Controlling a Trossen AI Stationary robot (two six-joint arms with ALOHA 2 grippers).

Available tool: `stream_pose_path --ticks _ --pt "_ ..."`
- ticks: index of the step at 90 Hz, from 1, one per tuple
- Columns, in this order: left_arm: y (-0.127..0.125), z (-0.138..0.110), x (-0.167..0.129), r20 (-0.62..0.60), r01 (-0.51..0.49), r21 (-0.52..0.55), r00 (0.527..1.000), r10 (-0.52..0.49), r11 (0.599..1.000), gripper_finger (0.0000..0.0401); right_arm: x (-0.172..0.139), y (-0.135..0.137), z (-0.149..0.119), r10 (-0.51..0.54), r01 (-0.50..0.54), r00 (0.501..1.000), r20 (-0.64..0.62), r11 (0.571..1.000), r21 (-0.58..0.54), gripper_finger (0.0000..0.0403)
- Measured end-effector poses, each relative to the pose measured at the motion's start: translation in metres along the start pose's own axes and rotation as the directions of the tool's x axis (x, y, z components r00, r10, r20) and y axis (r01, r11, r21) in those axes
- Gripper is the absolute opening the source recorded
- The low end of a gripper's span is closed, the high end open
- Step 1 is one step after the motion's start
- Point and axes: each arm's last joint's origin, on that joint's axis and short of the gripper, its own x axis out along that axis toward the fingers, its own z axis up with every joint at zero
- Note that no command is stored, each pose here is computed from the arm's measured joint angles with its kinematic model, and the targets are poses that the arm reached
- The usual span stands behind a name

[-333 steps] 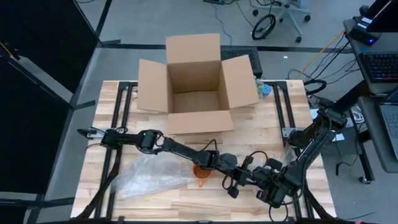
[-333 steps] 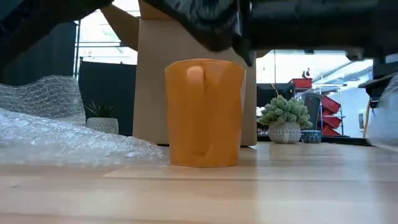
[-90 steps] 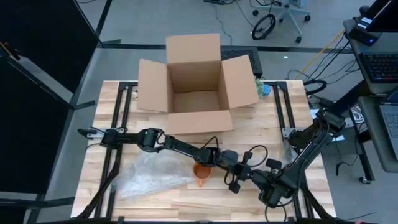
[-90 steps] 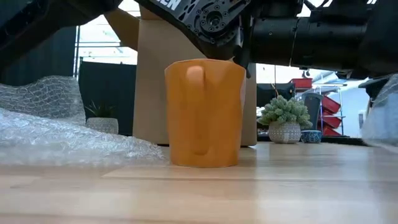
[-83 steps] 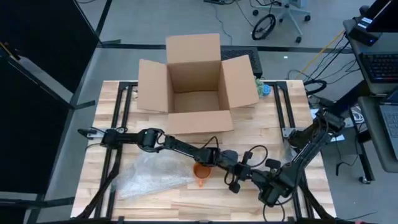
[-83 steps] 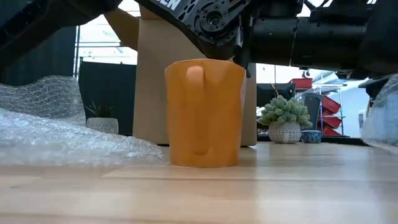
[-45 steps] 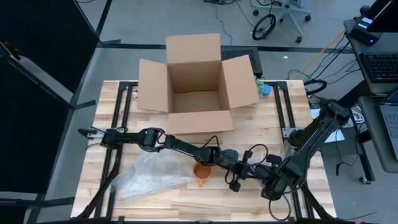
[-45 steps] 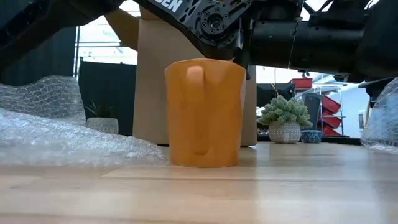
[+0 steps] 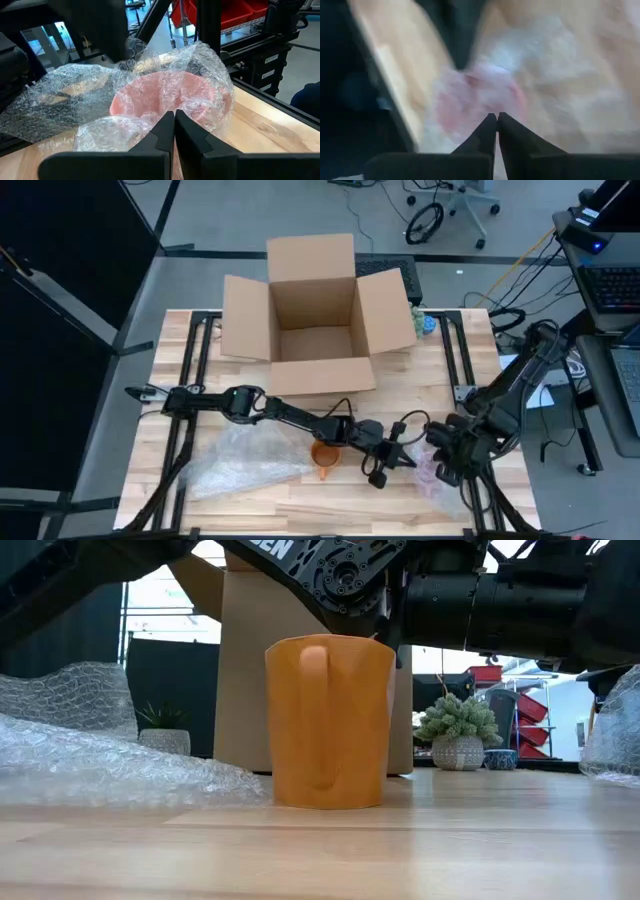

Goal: Wrap mug
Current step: Wrap the pink mug with the transparent bubble wrap

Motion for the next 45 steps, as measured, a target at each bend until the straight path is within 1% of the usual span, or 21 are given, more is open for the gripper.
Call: stream_pose_path --ticks 10,15,20,27,32,37,45 --pt "0.000 0.000 0.000 0.000 0.000 0.000 1.000 0.000 1.000 0.0000 0.003 -0.006 -0.008 -0.114 0.117 0.991 -0.067 0.992 0.041 0.0004" --pt "0.000 0.000 0.000 0.000 0.000 0.000 1.000 0.000 1.000 0.0000 0.004 -0.005 -0.012 -0.128 0.132 0.987 -0.093 0.990 0.042 0.0004" --pt "0.000 0.000 0.000 0.000 0.001 0.000 1.000 -0.001 1.000 0.0000 0.006 -0.002 -0.015 -0.114 0.118 0.988 -0.103 0.993 0.032 0.0004" --pt "0.000 0.000 0.000 0.000 0.001 0.000 1.000 -0.001 1.000 0.0000 0.008 0.006 -0.016 -0.060 0.062 0.995 -0.085 0.998 0.019 0.0004" --pt "0.000 0.000 0.000 0.000 0.001 0.000 1.000 -0.001 1.000 0.0000 0.010 0.011 -0.016 -0.027 0.027 0.999 -0.047 1.000 0.009 0.0004" --pt "0.000 0.000 0.000 0.000 0.001 0.000 1.000 -0.001 1.000 0.0000 0.012 0.016 -0.015 -0.002 0.002 1.000 0.018 1.000 -0.007 0.0004" --pt "0.000 0.000 0.000 0.001 0.002 0.000 1.000 -0.002 1.000 0.0000 0.019 0.022 -0.013 -0.016 0.019 0.996 0.084 0.999 -0.039 0.0004"
